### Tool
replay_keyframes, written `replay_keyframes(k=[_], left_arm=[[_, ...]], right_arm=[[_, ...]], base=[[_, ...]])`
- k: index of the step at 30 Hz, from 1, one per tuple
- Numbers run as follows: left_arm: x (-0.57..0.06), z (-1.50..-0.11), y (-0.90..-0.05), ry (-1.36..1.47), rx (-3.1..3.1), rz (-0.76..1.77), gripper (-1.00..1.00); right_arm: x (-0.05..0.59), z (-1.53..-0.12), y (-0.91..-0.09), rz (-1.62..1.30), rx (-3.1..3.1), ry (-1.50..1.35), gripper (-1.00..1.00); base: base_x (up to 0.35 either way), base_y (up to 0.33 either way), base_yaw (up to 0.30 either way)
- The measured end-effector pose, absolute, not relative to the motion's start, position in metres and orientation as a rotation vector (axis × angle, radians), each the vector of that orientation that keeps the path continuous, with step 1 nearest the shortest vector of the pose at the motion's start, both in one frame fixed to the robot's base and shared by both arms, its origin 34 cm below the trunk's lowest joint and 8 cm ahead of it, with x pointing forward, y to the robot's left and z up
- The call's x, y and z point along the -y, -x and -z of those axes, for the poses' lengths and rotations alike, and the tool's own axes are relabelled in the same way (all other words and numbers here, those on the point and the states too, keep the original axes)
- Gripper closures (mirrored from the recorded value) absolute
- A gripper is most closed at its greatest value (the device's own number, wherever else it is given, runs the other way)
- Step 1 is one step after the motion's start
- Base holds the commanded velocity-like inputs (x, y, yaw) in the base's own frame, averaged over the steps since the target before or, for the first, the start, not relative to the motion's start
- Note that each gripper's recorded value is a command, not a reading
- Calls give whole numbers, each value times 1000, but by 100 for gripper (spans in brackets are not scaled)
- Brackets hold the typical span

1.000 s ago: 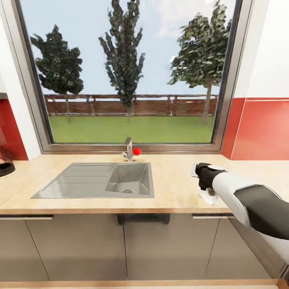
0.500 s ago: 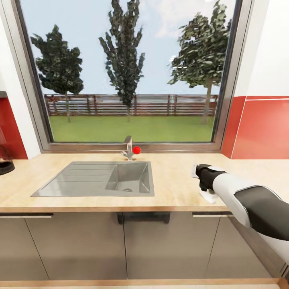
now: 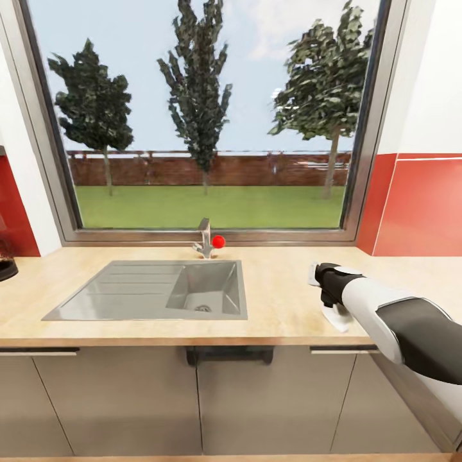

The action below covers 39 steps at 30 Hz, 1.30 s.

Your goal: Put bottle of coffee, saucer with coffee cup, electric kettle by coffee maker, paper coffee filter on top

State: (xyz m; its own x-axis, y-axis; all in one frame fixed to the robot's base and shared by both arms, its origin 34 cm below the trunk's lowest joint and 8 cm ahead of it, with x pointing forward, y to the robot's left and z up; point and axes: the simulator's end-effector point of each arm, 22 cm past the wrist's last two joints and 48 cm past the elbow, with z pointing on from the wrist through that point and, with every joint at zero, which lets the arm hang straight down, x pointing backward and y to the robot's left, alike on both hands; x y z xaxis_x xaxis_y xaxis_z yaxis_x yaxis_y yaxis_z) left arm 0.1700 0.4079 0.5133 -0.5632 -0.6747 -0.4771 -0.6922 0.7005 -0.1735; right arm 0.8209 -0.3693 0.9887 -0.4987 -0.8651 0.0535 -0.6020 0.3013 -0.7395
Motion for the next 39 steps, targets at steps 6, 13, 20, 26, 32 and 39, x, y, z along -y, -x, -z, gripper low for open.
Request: replay_keyframes(k=[6,13,20,26,32,39], left_arm=[[-409,-513,-169,1048,-2393,-54,-100],[-409,-513,-169,1048,-2394,-55,-100],[-405,-512,-169,1050,-2395,-49,-100],[-403,-512,-169,1037,-2404,-44,-100],[-404,-513,-171,1027,-2397,-50,-100],[-403,-514,-172,1019,-2388,-55,-100]], right_arm=[[371,-988,-820,1022,-2225,1316,-100],[373,-988,-820,1024,-2229,1313,-100],[374,-988,-820,1023,-2228,1314,-100],[389,-988,-817,1037,-2244,1298,-100],[398,-982,-812,1029,-2268,1298,-100],[400,-972,-807,1020,-2287,1306,-100]], base=[[23,0,0],[3,0,0],[0,0,0],[0,0,0],[0,0,0],[0,0,0]])
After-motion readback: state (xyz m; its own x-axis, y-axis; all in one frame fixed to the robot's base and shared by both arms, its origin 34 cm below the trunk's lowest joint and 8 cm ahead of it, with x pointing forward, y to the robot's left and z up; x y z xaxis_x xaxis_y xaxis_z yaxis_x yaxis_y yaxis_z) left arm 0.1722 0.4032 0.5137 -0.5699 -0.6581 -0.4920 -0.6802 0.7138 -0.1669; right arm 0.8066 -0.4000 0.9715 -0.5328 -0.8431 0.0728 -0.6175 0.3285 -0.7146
